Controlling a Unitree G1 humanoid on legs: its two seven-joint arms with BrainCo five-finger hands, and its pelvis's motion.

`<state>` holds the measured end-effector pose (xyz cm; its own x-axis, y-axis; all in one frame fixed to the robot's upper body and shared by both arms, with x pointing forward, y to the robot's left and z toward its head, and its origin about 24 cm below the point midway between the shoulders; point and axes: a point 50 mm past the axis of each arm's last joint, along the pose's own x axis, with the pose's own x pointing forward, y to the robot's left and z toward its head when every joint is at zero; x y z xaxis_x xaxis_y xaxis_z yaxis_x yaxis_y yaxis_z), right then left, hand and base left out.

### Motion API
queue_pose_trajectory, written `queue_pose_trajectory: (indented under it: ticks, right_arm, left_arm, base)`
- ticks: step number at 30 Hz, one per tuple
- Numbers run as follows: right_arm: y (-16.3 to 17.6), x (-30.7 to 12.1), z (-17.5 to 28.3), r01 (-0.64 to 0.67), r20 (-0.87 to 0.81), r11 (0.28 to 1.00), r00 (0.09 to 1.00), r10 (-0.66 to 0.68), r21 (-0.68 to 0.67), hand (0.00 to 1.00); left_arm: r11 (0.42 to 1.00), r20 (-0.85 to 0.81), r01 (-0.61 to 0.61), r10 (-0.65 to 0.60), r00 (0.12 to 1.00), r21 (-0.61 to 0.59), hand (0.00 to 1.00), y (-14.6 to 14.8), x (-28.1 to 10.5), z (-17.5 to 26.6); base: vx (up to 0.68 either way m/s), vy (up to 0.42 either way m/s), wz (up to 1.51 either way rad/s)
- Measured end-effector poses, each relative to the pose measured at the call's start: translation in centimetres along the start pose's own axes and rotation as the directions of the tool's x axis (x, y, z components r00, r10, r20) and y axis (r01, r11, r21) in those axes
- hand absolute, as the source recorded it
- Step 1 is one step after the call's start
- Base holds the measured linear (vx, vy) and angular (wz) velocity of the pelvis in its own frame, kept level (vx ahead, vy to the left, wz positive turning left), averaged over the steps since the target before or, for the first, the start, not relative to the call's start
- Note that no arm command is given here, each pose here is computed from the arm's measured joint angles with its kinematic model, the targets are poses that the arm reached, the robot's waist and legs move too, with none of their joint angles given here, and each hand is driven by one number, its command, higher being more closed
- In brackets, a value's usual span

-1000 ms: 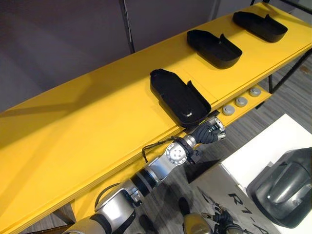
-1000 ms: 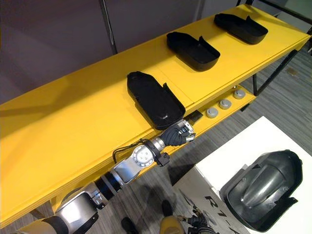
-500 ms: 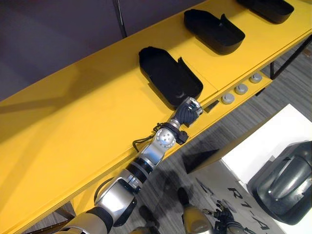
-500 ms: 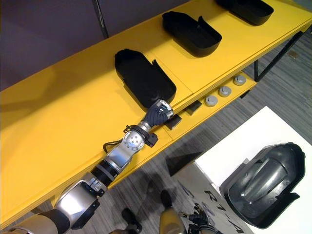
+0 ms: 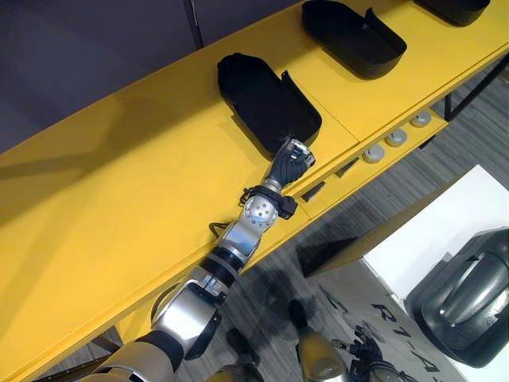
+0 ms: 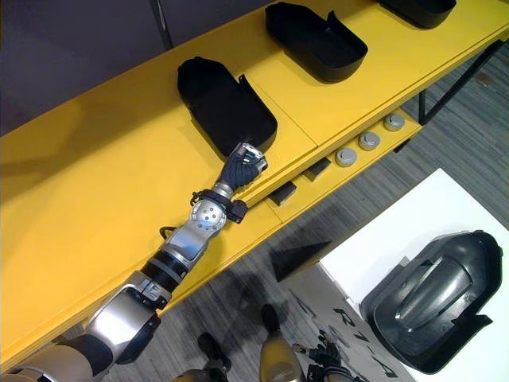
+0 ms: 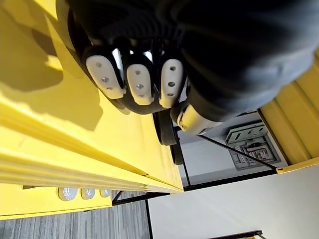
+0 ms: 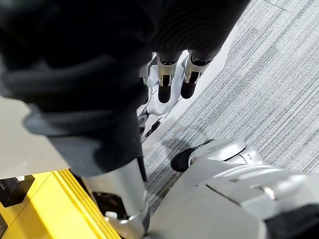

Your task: Walk over and take plastic housings, then place them on the shelf

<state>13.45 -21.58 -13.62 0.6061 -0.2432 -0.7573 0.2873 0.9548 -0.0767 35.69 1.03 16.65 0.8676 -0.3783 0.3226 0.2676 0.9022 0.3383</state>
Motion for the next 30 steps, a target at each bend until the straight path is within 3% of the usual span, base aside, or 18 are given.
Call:
queue_pose_trajectory:
  ticks: [3, 10, 13, 18, 20, 22, 23, 24, 25, 28, 30]
  right_arm:
    - [0.0, 0.0, -0.1, 0.003, -0.002, 1.000, 1.000, -0.003, 0.001, 0.00]
    - [-0.3, -0.1, -0.6, 0.011, -0.024, 1.000, 1.000, -0.012, -0.006, 0.00]
    - [-0.5, -0.1, -0.9, 0.016, -0.036, 1.000, 0.999, -0.016, -0.009, 0.00]
    - [-1.2, -0.4, -1.7, 0.022, -0.064, 1.000, 0.998, -0.024, -0.022, 0.00]
    - [-1.5, -0.6, -2.4, 0.025, -0.085, 0.999, 0.996, -0.027, -0.028, 0.00]
    - [-1.8, -1.0, -3.2, 0.030, -0.107, 0.999, 0.994, -0.033, -0.030, 0.00]
    - [-2.0, -1.2, -3.7, 0.036, -0.119, 0.999, 0.992, -0.039, -0.028, 0.00]
    - [-2.0, -1.3, -3.9, 0.038, -0.124, 0.999, 0.991, -0.041, -0.028, 0.00]
    - [-2.2, -1.5, -4.2, 0.041, -0.133, 0.999, 0.990, -0.044, -0.029, 0.00]
    - [-1.6, -1.5, -3.9, 0.029, -0.116, 0.999, 0.993, -0.032, -0.031, 0.00]
    - [-0.5, -1.3, -3.1, -0.009, -0.079, 0.999, 0.997, 0.005, -0.049, 0.00]
  left_arm:
    - [1.000, 0.053, -0.001, 0.002, 0.999, -0.028, 1.00, -0.2, -0.3, 1.1]
    - [0.962, 0.294, 0.020, 0.063, 0.954, -0.272, 1.00, 0.1, -3.6, 5.7]
    - [0.935, 0.388, -0.030, 0.175, 0.905, -0.352, 1.00, 2.7, -6.0, 7.2]
    - [0.873, 0.433, -0.279, 0.448, 0.782, -0.399, 1.00, 9.0, -11.9, 7.4]
    - [0.828, 0.394, -0.404, 0.546, 0.739, -0.389, 1.00, 10.9, -14.7, 6.4]
    - [0.743, 0.301, -0.573, 0.667, 0.682, -0.346, 1.00, 12.8, -18.2, 4.5]
    - [0.653, 0.210, -0.692, 0.756, 0.620, -0.308, 1.00, 13.7, -21.0, 3.0]
    - [0.611, 0.177, -0.735, 0.790, 0.587, -0.295, 1.00, 14.0, -22.1, 2.5]
    - [0.534, 0.108, -0.807, 0.844, 0.525, -0.253, 1.00, 14.3, -24.2, 1.4]
    - [0.400, -0.035, -0.904, 0.912, 0.410, -0.152, 1.00, 14.3, -28.4, -0.5]
    - [0.343, -0.144, -0.936, 0.925, 0.352, -0.084, 1.00, 13.8, -30.6, -2.1]
  base:
    - [-0.02, 0.000, 0.04]
    - [-0.01, -0.005, 0.18]
    - [-0.01, -0.003, 0.23]
    - [0.00, -0.016, 0.30]
    - [0.00, -0.020, 0.34]
    - [0.01, -0.027, 0.56]
    - [0.02, -0.026, 0.59]
    - [0.02, -0.024, 0.65]
    - [0.01, -0.007, 0.47]
    - [-0.01, -0.004, 0.59]
    - [-0.04, -0.002, 0.38]
